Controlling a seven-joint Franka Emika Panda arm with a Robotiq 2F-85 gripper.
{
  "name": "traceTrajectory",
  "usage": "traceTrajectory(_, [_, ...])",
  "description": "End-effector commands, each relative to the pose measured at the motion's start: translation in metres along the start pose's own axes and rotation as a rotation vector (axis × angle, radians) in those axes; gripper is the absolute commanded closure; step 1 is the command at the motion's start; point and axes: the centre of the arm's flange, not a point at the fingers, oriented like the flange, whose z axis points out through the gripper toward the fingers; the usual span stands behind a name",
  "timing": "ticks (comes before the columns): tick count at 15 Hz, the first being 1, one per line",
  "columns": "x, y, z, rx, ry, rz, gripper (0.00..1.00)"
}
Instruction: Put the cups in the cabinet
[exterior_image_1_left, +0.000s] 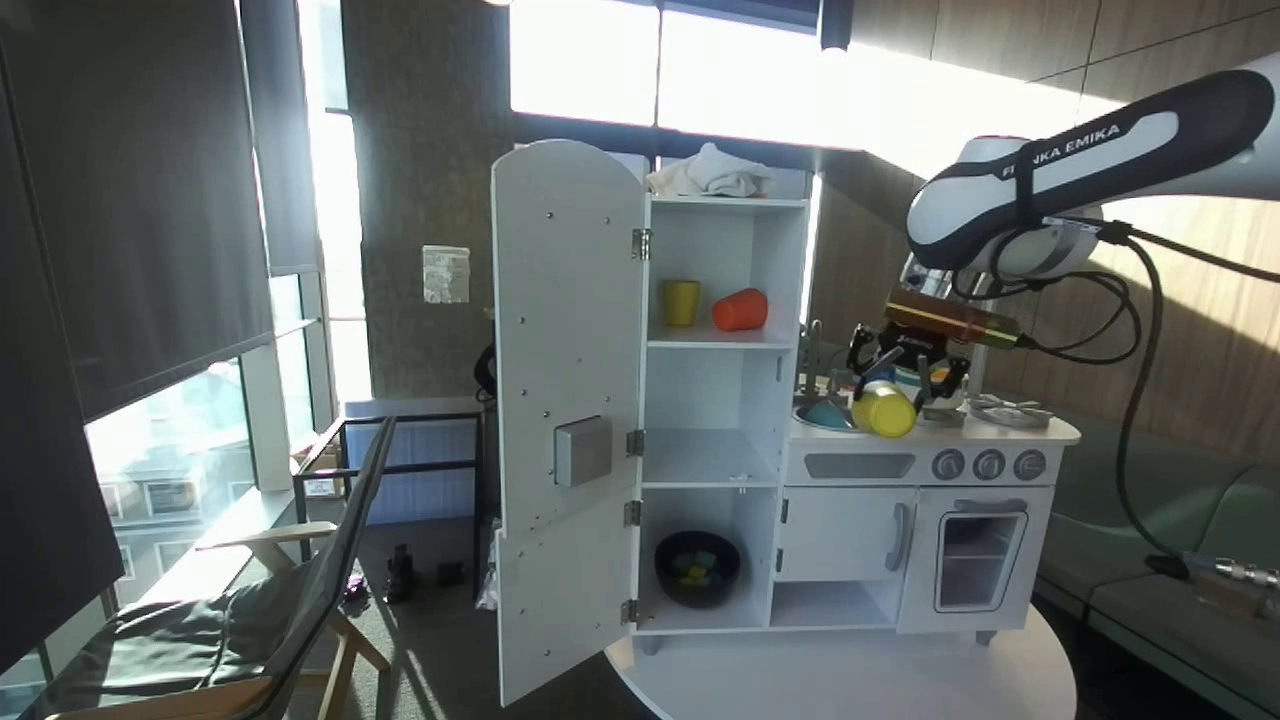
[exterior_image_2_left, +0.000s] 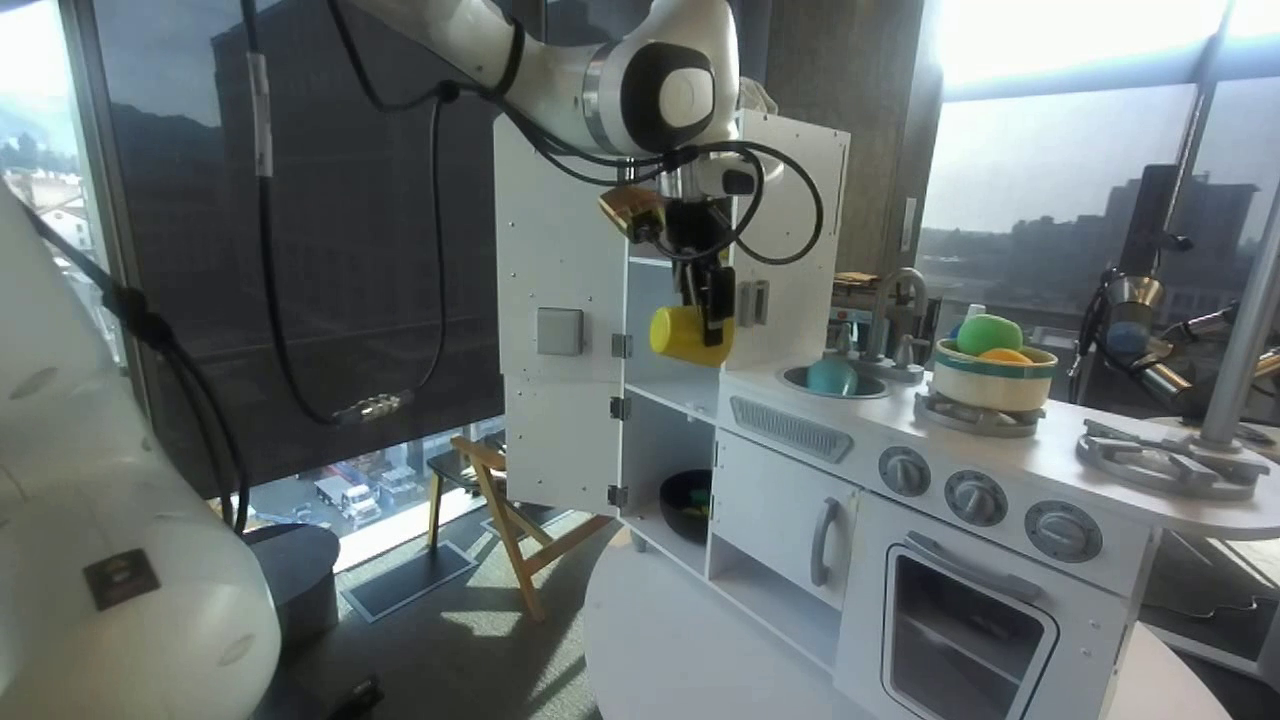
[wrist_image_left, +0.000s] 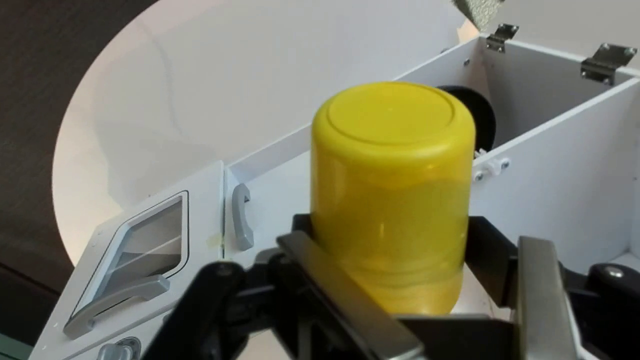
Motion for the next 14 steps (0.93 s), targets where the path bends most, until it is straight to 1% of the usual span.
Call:
traceTrajectory(1, [-0.069,-0.001,-0.027,0.071,0.037,-0.18,0.47])
traceTrajectory(2, [-0.079,-0.008,-0.032,0.086,0.048,-0.223,0.47])
traceTrajectory(4, [-0.097,-0.027,-0.042,0.132,0.102,-0.282,0.47])
traceTrajectory(5, [-0.103,-0.039,-0.048,0.166,0.13,-0.297,0.47])
traceTrajectory(10, [-0.126,-0.12,-0.064,0.37,0.3,-0.327,0.47])
traceTrajectory(12, [-0.125,-0.15,-0.07,0.448,0.381,-0.329,0.47])
traceTrajectory(14, [-0.112,-0.173,-0.076,0.516,0.455,-0.291,0.47])
